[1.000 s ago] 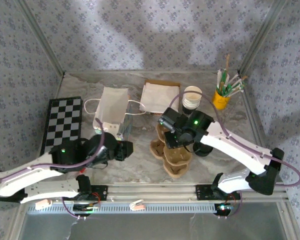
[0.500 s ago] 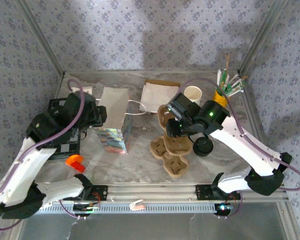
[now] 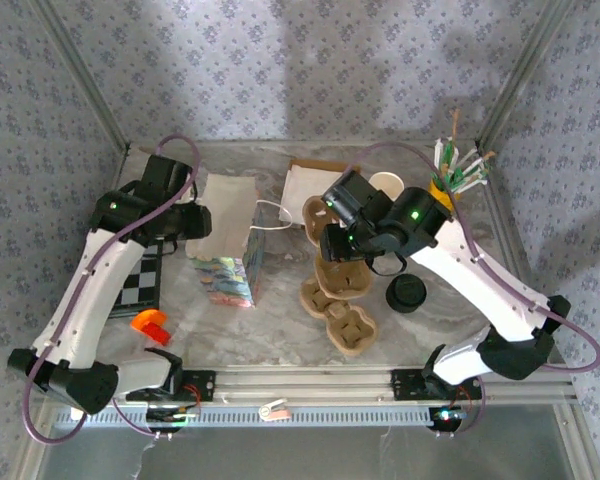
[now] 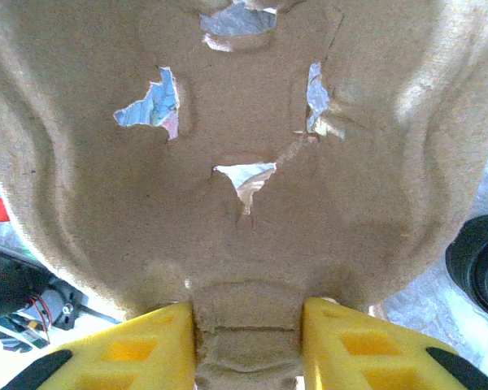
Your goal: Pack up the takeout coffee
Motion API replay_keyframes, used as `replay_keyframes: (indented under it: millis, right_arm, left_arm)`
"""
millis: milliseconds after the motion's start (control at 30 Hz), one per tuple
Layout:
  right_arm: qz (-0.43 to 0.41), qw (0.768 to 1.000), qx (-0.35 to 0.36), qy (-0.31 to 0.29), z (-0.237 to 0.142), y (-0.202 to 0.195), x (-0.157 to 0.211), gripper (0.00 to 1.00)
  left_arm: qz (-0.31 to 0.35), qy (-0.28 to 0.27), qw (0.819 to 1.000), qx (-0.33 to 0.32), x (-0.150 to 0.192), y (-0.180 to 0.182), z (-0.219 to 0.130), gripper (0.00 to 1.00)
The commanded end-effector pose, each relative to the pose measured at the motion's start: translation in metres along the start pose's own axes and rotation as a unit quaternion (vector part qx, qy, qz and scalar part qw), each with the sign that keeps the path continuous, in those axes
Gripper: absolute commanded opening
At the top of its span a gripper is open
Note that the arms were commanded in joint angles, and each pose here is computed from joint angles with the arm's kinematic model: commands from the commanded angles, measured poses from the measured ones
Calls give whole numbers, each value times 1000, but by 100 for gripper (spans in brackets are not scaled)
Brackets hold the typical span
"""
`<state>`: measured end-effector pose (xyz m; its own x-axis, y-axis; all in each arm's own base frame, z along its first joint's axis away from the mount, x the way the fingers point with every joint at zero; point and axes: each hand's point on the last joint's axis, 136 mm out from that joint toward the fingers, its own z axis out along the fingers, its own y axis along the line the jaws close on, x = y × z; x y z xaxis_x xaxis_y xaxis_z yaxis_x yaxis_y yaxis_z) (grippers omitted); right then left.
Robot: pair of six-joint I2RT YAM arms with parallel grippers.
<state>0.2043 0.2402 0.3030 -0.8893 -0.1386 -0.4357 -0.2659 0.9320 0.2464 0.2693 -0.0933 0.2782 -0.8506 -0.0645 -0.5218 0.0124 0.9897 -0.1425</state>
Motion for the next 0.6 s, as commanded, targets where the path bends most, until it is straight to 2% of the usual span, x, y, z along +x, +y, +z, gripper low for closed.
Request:
replay_keyframes:
  millis: [0, 133, 333, 433, 567]
  right_arm:
    - [6, 1000, 5, -10, -9, -2, -6, 37]
    - [23, 1000, 2, -19, -13, 0, -11, 37]
    - [40, 999, -12, -31, -19, 10, -19, 37]
    - [40, 998, -19, -40, -25, 18, -25, 37]
    - [35, 998, -31, -47, -31, 30, -31, 37]
  left_arm:
    - [6, 17, 999, 45, 6, -15, 1, 32]
    - [-19, 24, 998, 56, 11, -18, 1, 15]
    - [-84, 8, 990, 109, 17, -30, -12, 2]
    - [-108, -9, 985, 134, 19, -41, -21, 0]
    - [-132, -20, 983, 127, 24, -46, -26, 0]
